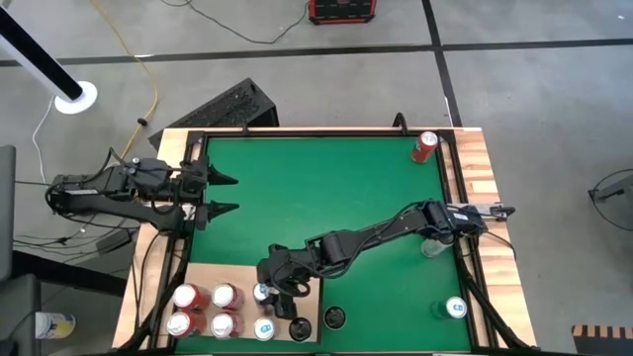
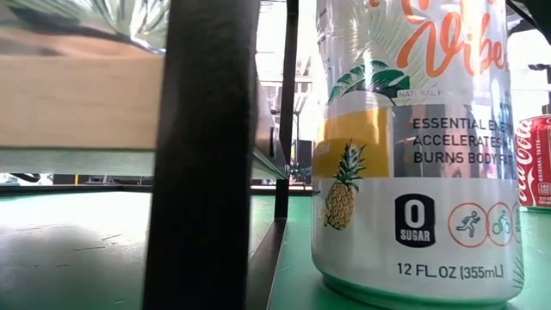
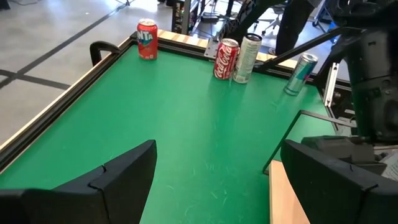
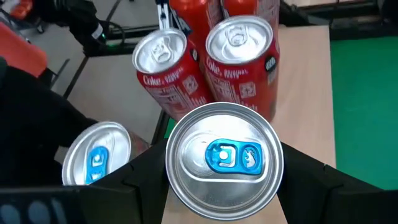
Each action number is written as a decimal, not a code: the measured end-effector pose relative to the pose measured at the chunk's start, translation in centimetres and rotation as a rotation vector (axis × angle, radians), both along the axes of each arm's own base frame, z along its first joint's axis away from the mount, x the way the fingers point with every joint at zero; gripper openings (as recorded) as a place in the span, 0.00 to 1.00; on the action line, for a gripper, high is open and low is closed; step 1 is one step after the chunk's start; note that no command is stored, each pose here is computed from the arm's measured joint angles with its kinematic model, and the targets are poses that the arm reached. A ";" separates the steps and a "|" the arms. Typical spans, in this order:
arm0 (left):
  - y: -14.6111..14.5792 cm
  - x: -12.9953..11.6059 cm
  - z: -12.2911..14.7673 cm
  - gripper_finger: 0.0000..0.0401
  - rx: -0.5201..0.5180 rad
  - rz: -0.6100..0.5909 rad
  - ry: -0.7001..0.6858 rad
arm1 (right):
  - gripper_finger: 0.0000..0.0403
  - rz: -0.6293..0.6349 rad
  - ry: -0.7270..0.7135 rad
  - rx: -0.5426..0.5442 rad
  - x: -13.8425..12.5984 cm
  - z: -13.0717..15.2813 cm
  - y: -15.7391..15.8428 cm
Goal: Place canned beverage on shelf
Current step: Put the top blue soda can on the shelf aligned with the other blue soda can
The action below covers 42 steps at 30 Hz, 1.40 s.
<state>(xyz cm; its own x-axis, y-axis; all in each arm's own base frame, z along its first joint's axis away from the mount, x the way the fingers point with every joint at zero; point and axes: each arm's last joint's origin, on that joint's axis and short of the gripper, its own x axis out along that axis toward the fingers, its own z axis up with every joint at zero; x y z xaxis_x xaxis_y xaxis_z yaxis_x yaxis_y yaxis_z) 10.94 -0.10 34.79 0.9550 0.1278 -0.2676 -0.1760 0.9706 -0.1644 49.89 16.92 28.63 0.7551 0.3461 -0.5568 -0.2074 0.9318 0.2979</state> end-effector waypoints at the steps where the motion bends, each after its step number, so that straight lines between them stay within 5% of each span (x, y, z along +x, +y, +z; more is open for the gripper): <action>1: 0.0 0.0 0.0 0.82 0.000 0.000 0.000 | 0.64 0.003 0.006 0.000 0.0 0.0 0.0; 10: 0.0 0.0 0.0 0.82 0.000 0.000 0.000 | 0.64 0.010 0.017 0.012 -0.1 -0.1 0.0; 17: 0.0 0.0 0.0 0.82 -0.001 -0.004 0.000 | 0.79 0.004 0.012 0.022 -0.1 0.1 0.0; 32: -0.1 0.0 0.0 0.82 -0.004 -0.019 0.001 | 0.75 -0.026 0.008 0.046 0.2 0.4 -0.8; 42: -0.1 0.0 0.0 0.82 0.005 -0.021 0.002 | 0.75 -0.087 -0.022 0.083 -2.2 5.2 -2.1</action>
